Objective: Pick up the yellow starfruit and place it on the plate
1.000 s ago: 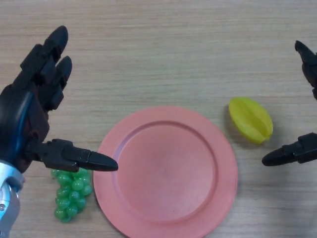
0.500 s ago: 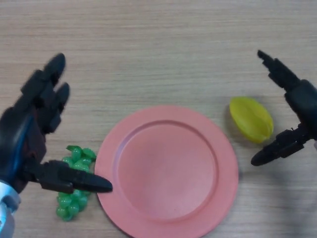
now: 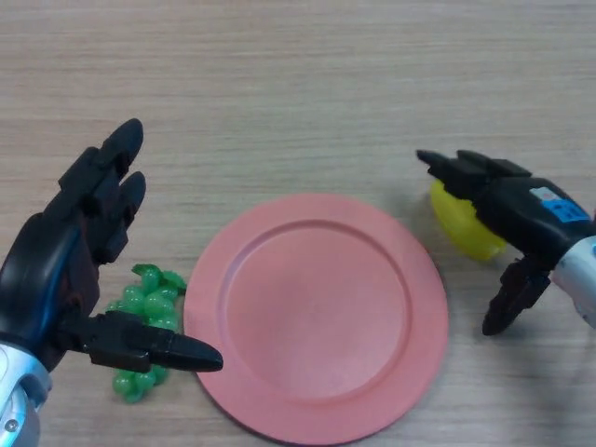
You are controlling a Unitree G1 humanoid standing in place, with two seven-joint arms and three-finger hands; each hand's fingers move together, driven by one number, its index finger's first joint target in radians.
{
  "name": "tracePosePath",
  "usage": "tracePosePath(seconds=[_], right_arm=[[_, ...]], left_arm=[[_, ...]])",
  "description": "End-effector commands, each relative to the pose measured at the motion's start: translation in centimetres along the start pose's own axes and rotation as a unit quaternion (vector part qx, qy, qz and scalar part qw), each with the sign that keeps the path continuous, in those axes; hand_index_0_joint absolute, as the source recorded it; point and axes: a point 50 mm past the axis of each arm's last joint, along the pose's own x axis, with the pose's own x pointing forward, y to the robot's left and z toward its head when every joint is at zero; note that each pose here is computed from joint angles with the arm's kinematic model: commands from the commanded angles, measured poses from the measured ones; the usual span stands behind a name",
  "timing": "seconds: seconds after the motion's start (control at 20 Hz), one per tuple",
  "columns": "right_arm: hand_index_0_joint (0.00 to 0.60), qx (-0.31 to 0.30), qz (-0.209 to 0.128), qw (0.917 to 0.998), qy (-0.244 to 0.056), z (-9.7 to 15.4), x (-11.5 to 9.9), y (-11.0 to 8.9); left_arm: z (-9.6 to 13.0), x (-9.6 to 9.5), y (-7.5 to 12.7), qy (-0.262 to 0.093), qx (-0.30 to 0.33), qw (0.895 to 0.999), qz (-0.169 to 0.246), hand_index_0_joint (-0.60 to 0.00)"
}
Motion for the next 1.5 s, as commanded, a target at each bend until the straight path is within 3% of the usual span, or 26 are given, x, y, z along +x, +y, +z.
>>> tracePosePath(seconds=[0.05,0.1,0.15,0.2,0.45,0.65,0.8,0.9,1.1,1.15,1.2,1.35,1.4,1.5], right_arm=[[0.299,-0.035,-0.113,0.9920,-0.044,0.3,-0.1,-4.7],[0.399,-0.046,-0.114,0.9915,-0.043,0.2,0.0,-4.7],[0.542,-0.086,-0.135,0.9865,-0.034,-0.4,0.1,-4.9],[0.600,-0.104,-0.151,0.9827,-0.025,-0.8,0.1,-5.1],[0.600,-0.102,-0.183,0.9777,-0.009,-1.3,-0.1,-5.9],[0.600,-0.070,-0.199,0.9775,-0.006,-1.3,-0.4,-6.4],[0.600,-0.133,-0.215,0.9675,-0.004,-1.2,-0.7,-7.7],[0.600,-0.140,-0.237,0.9612,-0.022,-0.1,-0.8,-8.6],[0.600,-0.117,-0.247,0.9597,-0.063,2.6,-1.0,-8.6],[0.600,-0.145,-0.253,0.9536,-0.076,3.6,-1.0,-8.6],[0.600,-0.151,-0.252,0.9527,-0.080,4.0,-1.0,-8.5],[0.600,-0.056,-0.239,0.9601,-0.135,7.0,-0.8,-6.9],[0.600,-0.046,-0.243,0.9584,-0.141,7.4,-0.9,-6.7],[0.600,-0.024,-0.221,0.9633,-0.150,8.4,-0.7,-5.3]], left_arm=[[2.4,-0.4,0.9,-0.086,0.023,0.996,0.025,0.000],[2.3,-0.4,0.9,-0.086,0.019,0.996,0.027,0.000],[2.2,-0.4,1.1,-0.085,0.016,0.996,0.031,0.000],[2.1,-0.4,1.1,-0.084,0.015,0.996,0.034,0.000],[1.7,-0.3,1.1,-0.063,0.016,0.998,0.021,0.000],[1.6,-0.1,0.9,-0.072,0.015,0.997,0.022,0.000],[1.7,0.0,1.0,-0.073,0.006,0.997,0.024,0.000],[1.7,0.0,0.9,-0.075,0.009,0.997,0.022,0.000],[1.9,0.3,1.1,-0.083,0.019,0.996,0.025,0.000],[1.9,0.3,1.4,-0.077,0.016,0.997,0.025,0.000],[1.9,0.3,1.5,-0.075,0.015,0.997,0.024,0.000],[2.2,0.6,2.0,-0.087,0.004,0.995,0.038,0.000],[2.3,0.7,2.1,-0.088,0.003,0.995,0.041,0.000],[2.7,0.8,2.3,-0.090,-0.002,0.995,0.040,0.000]])
